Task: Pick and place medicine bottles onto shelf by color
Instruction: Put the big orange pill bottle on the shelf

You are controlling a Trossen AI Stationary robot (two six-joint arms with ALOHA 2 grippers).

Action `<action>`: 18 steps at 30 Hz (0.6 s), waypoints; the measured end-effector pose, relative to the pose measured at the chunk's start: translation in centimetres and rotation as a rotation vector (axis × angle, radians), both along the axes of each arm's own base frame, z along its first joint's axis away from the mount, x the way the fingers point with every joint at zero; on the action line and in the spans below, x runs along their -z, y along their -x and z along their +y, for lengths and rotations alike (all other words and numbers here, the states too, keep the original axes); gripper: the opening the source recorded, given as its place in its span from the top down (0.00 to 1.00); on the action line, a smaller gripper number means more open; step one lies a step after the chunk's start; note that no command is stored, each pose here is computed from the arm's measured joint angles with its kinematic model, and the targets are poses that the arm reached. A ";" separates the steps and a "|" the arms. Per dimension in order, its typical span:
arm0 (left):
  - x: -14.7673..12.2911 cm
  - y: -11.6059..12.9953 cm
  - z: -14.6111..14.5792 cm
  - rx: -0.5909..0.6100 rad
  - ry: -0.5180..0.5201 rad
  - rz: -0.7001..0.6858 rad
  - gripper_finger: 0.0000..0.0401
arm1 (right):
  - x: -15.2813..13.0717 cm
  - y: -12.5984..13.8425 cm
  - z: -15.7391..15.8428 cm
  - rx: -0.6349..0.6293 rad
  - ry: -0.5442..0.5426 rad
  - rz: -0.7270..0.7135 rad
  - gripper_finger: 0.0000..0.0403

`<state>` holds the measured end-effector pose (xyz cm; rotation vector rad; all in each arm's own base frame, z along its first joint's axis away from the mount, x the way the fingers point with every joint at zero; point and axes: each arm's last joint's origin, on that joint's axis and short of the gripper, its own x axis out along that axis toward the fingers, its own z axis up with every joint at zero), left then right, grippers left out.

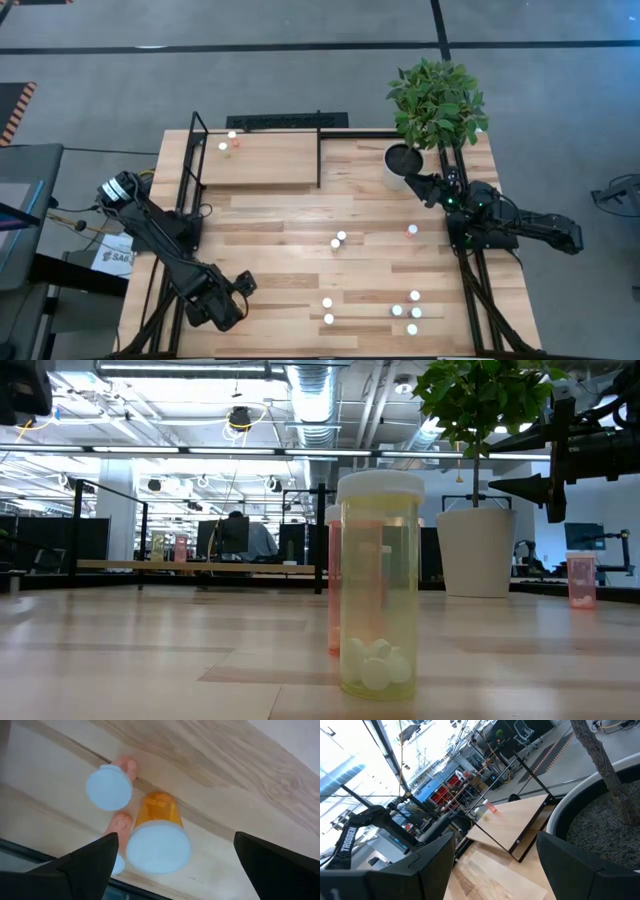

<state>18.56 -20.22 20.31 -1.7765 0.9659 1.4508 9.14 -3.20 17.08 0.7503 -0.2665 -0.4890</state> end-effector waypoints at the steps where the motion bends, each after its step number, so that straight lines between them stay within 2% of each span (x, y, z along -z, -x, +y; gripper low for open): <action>1: 0.1 0.0 -0.1 0.002 0.003 0.009 0.04 | 0.0 0.0 0.0 0.000 0.000 0.000 0.25; 8: 1.4 -0.5 -0.5 0.015 -0.023 0.024 0.04 | 0.0 0.0 0.0 0.000 0.000 0.001 0.25; 18: 1.5 -0.6 -0.6 0.062 -0.025 0.019 0.04 | 0.0 0.0 0.0 0.000 0.000 0.000 0.25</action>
